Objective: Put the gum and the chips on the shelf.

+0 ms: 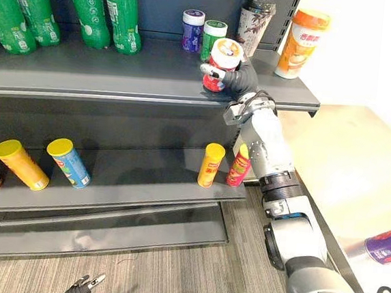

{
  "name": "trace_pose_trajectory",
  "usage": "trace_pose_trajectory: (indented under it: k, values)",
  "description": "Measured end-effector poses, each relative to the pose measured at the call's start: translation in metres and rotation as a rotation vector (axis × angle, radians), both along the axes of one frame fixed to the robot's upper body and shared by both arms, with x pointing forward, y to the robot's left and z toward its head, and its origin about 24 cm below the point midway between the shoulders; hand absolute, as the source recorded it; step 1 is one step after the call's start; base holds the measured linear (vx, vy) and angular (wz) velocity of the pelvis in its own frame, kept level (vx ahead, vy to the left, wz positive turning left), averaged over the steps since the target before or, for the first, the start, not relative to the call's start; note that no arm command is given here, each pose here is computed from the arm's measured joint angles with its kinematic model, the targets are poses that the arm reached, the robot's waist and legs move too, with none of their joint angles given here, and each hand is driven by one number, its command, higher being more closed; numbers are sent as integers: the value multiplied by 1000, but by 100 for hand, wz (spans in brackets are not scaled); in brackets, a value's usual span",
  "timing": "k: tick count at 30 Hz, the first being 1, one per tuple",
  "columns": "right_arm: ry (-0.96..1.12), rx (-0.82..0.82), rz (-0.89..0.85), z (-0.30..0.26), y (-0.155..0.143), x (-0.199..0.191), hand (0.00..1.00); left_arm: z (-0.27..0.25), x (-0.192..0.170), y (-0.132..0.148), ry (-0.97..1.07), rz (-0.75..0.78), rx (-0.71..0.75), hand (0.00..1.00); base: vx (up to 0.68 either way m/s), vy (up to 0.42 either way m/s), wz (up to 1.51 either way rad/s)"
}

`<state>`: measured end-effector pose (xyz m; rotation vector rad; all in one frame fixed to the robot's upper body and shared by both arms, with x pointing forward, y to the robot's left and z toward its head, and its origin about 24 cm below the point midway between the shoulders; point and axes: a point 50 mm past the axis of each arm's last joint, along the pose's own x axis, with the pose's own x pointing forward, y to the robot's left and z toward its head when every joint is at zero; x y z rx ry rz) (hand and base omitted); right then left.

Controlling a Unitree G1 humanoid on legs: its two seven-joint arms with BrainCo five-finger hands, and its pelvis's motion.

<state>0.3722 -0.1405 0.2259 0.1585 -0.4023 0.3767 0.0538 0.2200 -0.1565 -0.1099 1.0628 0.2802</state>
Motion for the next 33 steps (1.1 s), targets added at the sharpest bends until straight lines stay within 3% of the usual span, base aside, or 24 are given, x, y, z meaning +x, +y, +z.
trace_pose_trajectory:
  k: [28, 29, 33]
  values:
    - [44, -29, -132, 13, -22, 20, 100, 0, -1, 0, -1, -1, -1, 0, 5, 8, 3]
    - [42, -29, -132, 13, -22, 20, 0, 1, -1, 0, -1, -1, -1, 0, 0, 0, 0]
    - [38, -44, -134, 16, -20, 21, 0, 1, -1, 0, -2, -2, 0, 0, 0, 0, 0]
